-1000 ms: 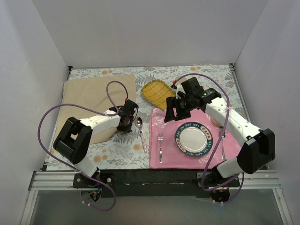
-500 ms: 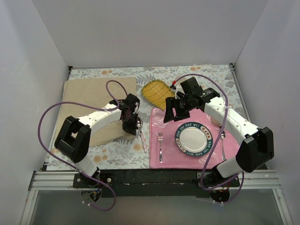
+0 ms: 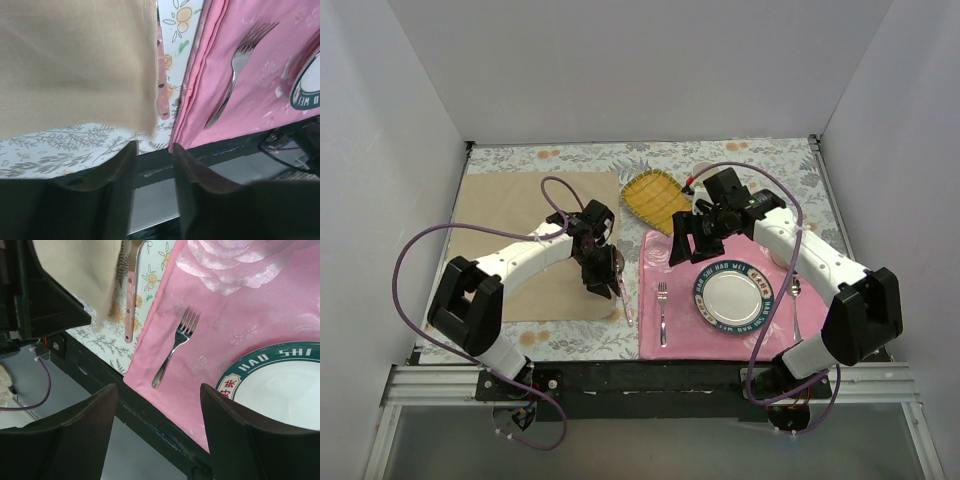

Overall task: Fold the napkin, place the utensils inside, and roll it up
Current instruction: Flatten the napkin out

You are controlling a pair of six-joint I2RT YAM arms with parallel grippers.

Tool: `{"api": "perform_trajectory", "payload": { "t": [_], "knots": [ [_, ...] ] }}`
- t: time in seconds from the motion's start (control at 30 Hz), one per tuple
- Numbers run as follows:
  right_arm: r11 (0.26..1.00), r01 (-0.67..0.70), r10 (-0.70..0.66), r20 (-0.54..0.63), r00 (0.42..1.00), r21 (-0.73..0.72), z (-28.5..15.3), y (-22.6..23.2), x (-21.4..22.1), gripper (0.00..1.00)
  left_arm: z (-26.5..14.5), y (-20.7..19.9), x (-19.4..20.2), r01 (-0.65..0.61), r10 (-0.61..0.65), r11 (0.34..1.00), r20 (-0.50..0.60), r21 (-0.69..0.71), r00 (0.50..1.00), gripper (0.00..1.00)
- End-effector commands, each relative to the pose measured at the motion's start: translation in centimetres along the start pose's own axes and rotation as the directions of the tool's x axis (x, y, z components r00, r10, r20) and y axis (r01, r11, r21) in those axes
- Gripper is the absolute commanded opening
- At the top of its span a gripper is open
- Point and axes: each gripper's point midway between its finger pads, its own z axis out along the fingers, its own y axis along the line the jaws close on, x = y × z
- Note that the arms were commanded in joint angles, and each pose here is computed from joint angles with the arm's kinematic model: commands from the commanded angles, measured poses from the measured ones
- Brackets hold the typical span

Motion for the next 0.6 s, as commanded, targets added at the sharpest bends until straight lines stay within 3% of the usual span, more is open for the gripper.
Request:
{"api": "perform_trajectory", "payload": {
  "t": [0.0, 0.1, 0.27, 0.4, 0.47, 0.57],
  "knots": [
    [1.0, 0.013, -0.013, -0.017, 1.0, -0.022, 0.6, -0.1, 0.2, 0.75, -4.1, -1.2, -0.4, 0.052, -0.054, 0.998, 0.091, 0.021, 0.994, 0.47],
    [1.0, 0.015, -0.015, -0.028, 1.0, -0.019, 1.0, -0.2, 0.2, 0.75, -8.1, -1.6, -2.5, 0.077, -0.088, 0.996, 0.255, 0.051, 0.963, 0.57],
    [0.997, 0.044, -0.045, -0.016, 0.999, -0.058, 1.6, 1.6, -0.9, 0.75, -13.0, 0.1, -6.5, 0.141, -0.182, 0.983, 0.479, 0.121, 0.859, 0.58],
    [0.997, 0.068, -0.069, -0.016, 0.998, -0.043, 3.2, 3.6, -2.7, 0.75, -13.9, 4.0, -11.2, 0.266, -0.321, 0.946, 0.623, 0.183, 0.713, 0.46],
    [0.997, 0.071, -0.071, -0.02, 0.997, -0.022, 3.8, 4.3, -3.2, 0.75, -15.2, 3.5, -14.4, 0.221, -0.352, 0.936, 0.69, 0.275, 0.632, 0.39],
    [0.999, 0.052, -0.052, -0.006, 0.999, -0.007, 4.4, 4.9, -4.7, 0.73, -15.4, 2.4, -17.8, 0.133, -0.365, 0.924, 0.73, 0.358, 0.578, 0.28]
  ]
}}
